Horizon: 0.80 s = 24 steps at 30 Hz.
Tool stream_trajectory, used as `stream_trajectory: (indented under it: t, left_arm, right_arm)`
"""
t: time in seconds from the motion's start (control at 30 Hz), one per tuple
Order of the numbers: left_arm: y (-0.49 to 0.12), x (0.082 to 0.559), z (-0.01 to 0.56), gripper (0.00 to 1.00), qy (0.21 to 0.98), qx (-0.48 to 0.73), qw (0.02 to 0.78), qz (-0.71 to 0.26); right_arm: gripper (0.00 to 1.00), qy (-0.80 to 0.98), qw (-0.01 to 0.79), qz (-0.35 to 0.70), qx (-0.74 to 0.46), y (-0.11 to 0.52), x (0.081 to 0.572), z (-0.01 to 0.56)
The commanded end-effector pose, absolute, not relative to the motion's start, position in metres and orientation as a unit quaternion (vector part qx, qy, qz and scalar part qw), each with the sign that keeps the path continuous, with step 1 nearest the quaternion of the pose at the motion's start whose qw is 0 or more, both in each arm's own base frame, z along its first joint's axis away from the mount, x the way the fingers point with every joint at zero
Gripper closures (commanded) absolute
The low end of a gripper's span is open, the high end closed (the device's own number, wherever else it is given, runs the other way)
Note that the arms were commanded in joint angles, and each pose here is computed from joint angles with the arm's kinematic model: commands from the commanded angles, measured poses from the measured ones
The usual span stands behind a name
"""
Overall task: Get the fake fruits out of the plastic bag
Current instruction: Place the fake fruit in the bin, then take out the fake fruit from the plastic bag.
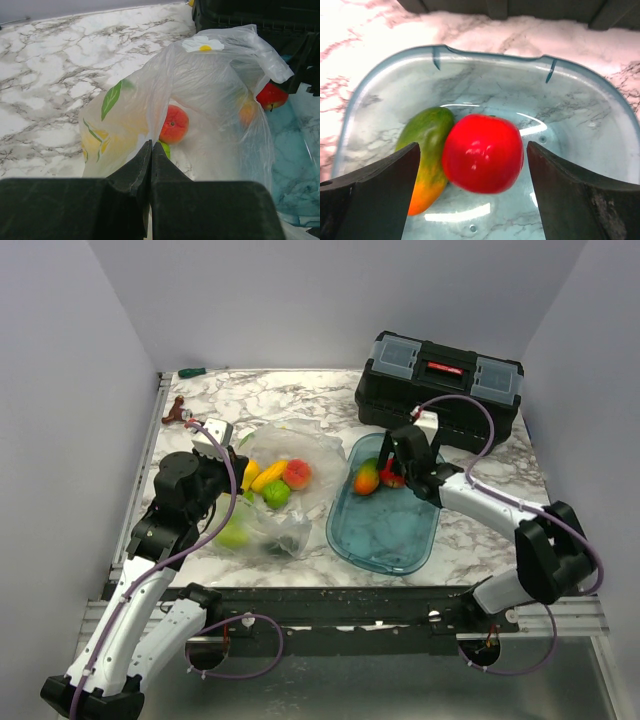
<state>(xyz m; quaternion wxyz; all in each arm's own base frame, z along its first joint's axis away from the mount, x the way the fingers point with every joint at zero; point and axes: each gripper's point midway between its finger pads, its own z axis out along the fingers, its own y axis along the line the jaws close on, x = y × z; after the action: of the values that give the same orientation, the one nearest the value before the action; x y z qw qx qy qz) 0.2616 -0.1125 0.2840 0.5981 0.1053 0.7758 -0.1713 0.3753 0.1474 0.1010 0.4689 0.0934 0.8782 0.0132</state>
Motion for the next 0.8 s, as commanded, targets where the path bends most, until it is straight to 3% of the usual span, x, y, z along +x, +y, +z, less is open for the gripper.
stream_trajectory:
  t: [0.0, 0.13, 0.43, 0.63, 0.77]
  left_arm:
    - [-0.118, 0.261, 0.288, 1.00, 0.770, 0.114, 0.600, -0.185]
    - [-0.117, 0.261, 0.289, 1.00, 0.768, 0.111, 0.604, -0.183]
    - [-0.117, 0.263, 0.287, 1.00, 0.771, 0.111, 0.601, -0.179]
    - [-0.114, 0.263, 0.286, 1.00, 0.770, 0.108, 0.604, -0.174]
    - [-0.116, 0.262, 0.286, 1.00, 0.772, 0.112, 0.600, -0.178]
  right_arm:
    - [0.10, 0.867, 0.489, 0.040, 0.088, 0.148, 0.369, 0.148]
    - [0.11, 0.858, 0.502, 0.083, 0.066, 0.159, 0.351, 0.181]
    - [0.17, 0.763, 0.536, 0.349, -0.089, 0.279, 0.281, 0.272]
    - [0.21, 0.733, 0.498, 0.436, -0.155, 0.333, 0.251, 0.280]
    - [0.31, 0.735, 0.458, 0.444, -0.231, 0.371, 0.231, 0.259]
